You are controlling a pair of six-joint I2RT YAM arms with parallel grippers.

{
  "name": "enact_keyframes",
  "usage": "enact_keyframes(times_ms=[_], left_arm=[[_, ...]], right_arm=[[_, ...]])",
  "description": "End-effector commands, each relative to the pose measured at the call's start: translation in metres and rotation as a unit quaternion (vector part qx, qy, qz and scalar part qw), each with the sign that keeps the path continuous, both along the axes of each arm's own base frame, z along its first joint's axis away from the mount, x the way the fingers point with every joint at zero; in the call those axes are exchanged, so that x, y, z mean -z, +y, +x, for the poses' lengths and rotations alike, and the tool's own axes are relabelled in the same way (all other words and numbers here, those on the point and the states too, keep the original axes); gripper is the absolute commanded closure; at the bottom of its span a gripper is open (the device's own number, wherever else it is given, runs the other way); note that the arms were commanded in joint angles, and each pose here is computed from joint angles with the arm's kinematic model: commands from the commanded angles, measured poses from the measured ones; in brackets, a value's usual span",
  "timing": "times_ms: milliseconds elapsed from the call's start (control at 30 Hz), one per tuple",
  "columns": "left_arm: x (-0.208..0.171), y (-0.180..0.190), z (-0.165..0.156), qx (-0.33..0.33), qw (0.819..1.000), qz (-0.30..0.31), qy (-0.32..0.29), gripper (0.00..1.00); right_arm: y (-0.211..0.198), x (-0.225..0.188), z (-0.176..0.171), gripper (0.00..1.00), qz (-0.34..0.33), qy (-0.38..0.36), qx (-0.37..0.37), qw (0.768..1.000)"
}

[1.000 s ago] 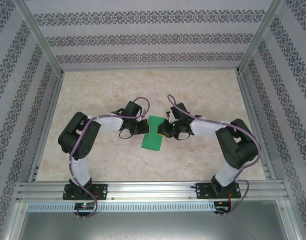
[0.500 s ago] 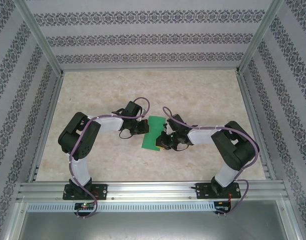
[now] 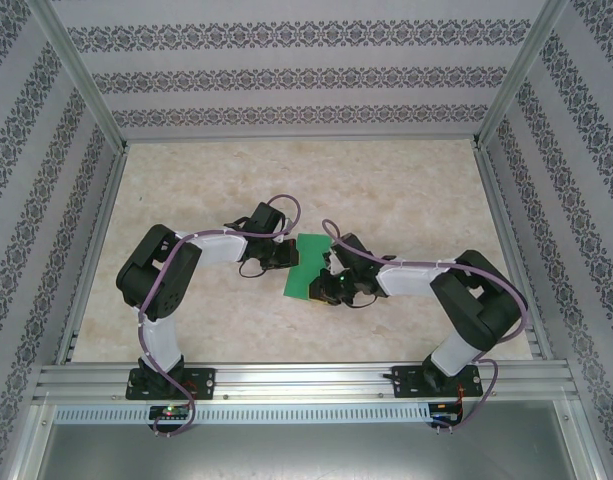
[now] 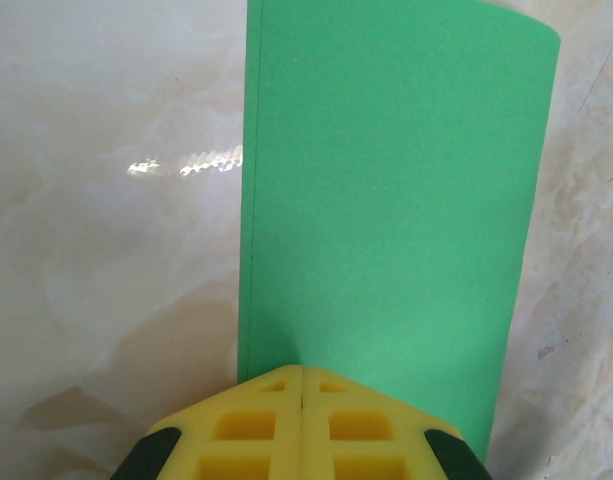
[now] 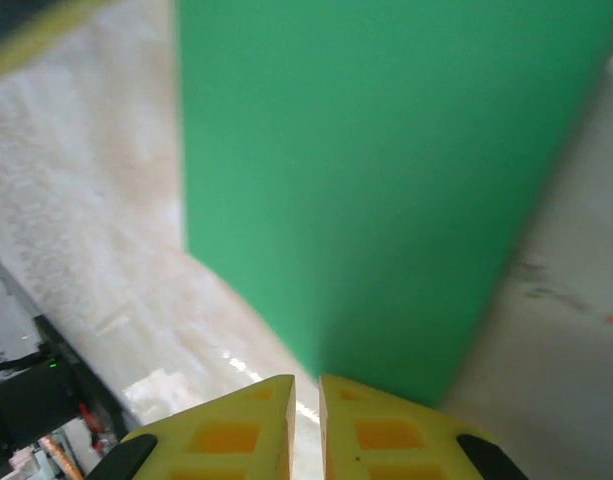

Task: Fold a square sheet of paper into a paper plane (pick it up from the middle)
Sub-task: Fold the square sheet of paper in half at the center of the table.

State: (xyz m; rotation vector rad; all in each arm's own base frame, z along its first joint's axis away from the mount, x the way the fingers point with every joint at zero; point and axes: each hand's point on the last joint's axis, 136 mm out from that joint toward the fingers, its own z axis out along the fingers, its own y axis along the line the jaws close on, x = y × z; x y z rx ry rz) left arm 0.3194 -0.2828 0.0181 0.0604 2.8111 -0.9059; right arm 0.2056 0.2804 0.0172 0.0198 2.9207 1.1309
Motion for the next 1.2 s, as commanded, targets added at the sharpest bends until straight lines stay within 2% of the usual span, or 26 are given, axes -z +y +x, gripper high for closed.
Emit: enact_keyframes(times_ms=[0, 67, 200, 267, 433, 500, 700, 800, 933, 1167], left_arm=[[0.028, 0.021, -0.037, 0.007, 0.996, 0.068, 0.060, 1.00], [0.024, 0.019, -0.036, 0.008, 0.996, 0.064, 0.054, 1.00], [0.005, 0.015, -0.036, 0.011, 0.998, 0.049, 0.036, 1.00], [-0.009, 0.014, -0.035, 0.010, 0.999, 0.040, 0.020, 0.96], [-0.044, 0.023, -0.036, -0.014, 0.999, 0.032, -0.025, 0.86], [-0.054, 0.032, -0.040, -0.029, 0.998, 0.036, -0.040, 0.82], [-0.070, 0.070, -0.066, -0.054, 0.994, 0.066, -0.071, 0.75], [-0.077, 0.087, -0.077, -0.061, 0.991, 0.086, -0.078, 0.71], [-0.089, 0.093, -0.085, -0.069, 0.991, 0.083, -0.079, 0.69], [-0.095, 0.100, -0.097, -0.081, 0.991, 0.072, -0.075, 0.67]], right_arm=[[-0.006, 0.018, -0.005, 0.85, -0.020, 0.010, 0.005, 1.000], [-0.006, 0.015, -0.005, 0.85, -0.016, 0.007, 0.005, 1.000], [-0.004, -0.020, 0.005, 0.82, 0.004, -0.042, 0.012, 0.999], [-0.013, -0.036, 0.011, 0.79, -0.009, -0.073, 0.018, 0.997], [-0.052, -0.059, 0.020, 0.64, -0.062, -0.134, 0.065, 0.987], [-0.067, -0.067, 0.023, 0.54, -0.074, -0.160, 0.089, 0.980], [-0.092, -0.078, 0.024, 0.41, -0.088, -0.192, 0.119, 0.970], [-0.096, -0.083, 0.026, 0.41, -0.089, -0.196, 0.127, 0.968], [-0.103, -0.088, 0.029, 0.41, -0.092, -0.202, 0.151, 0.963], [-0.108, -0.092, 0.030, 0.38, -0.057, -0.231, 0.187, 0.953]])
